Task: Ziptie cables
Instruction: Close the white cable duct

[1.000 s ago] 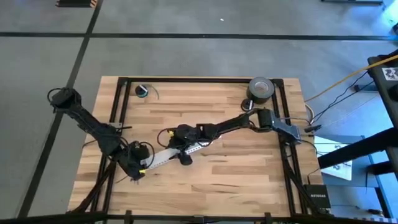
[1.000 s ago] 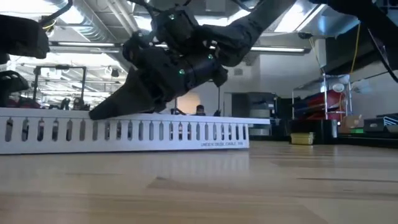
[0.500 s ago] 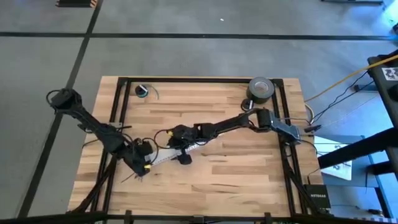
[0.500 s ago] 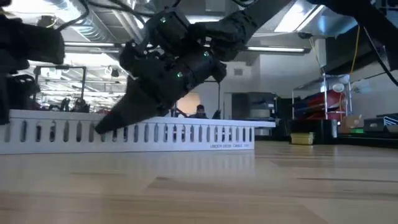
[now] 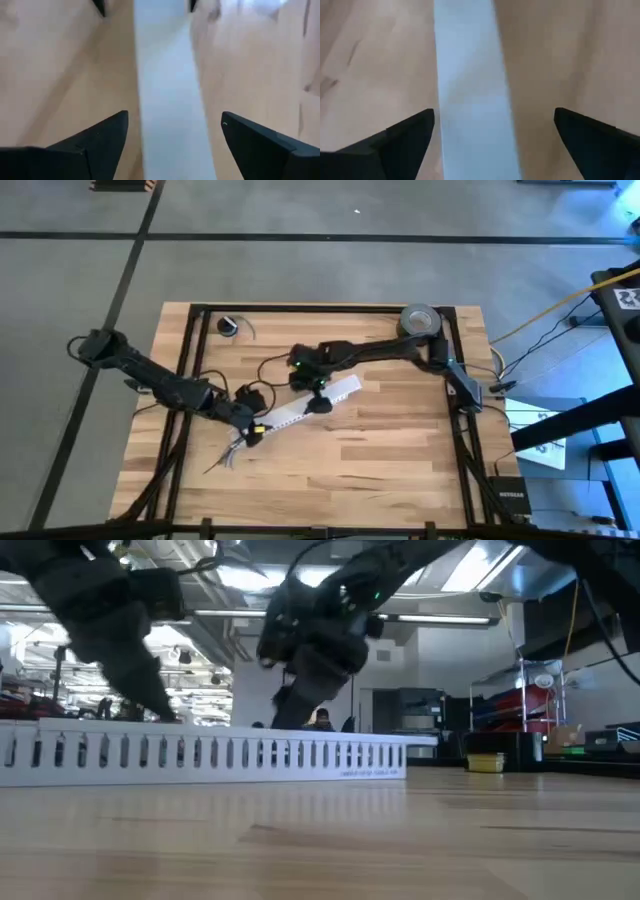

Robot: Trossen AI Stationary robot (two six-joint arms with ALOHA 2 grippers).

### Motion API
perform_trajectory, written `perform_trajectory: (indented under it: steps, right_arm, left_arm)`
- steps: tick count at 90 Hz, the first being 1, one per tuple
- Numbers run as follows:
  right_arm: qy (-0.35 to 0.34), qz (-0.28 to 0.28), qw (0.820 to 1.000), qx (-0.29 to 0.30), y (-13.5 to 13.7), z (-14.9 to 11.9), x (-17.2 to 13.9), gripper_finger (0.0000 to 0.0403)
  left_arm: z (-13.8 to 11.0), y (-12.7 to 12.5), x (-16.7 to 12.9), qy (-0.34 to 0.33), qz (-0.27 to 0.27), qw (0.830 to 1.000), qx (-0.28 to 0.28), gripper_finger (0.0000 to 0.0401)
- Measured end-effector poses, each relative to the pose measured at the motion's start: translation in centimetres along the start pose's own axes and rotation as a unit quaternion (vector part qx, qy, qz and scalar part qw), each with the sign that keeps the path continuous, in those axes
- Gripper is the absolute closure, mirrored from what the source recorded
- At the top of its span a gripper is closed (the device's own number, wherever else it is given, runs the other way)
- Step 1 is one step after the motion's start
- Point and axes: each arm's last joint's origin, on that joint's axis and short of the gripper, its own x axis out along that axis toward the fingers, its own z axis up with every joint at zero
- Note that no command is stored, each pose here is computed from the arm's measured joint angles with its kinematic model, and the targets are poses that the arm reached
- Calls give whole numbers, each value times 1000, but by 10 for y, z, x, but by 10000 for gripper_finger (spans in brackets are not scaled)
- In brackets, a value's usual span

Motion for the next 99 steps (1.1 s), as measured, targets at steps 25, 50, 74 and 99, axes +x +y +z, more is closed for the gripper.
perform_trajectory:
  steps: [25, 50, 74, 99]
  right_arm:
    - [-104, -62, 992, -39, 8, 30, -29, 4]
    - [-176, -66, 982, 12, 10, 45, -26, 4]
    - [-106, -29, 994, -2, 27, 35, -15, 4]
    - [-71, -46, 996, -9, 28, 12, 3, 4]
  left_arm:
    - [8, 1, -48, 90, 63, 994, 5, 96]
    - [-47, -18, -76, 140, 49, 988, -38, 96]
    - [-89, -27, -64, 173, 58, 983, -11, 96]
    - [-109, -14, -27, 172, 91, 981, 5, 96]
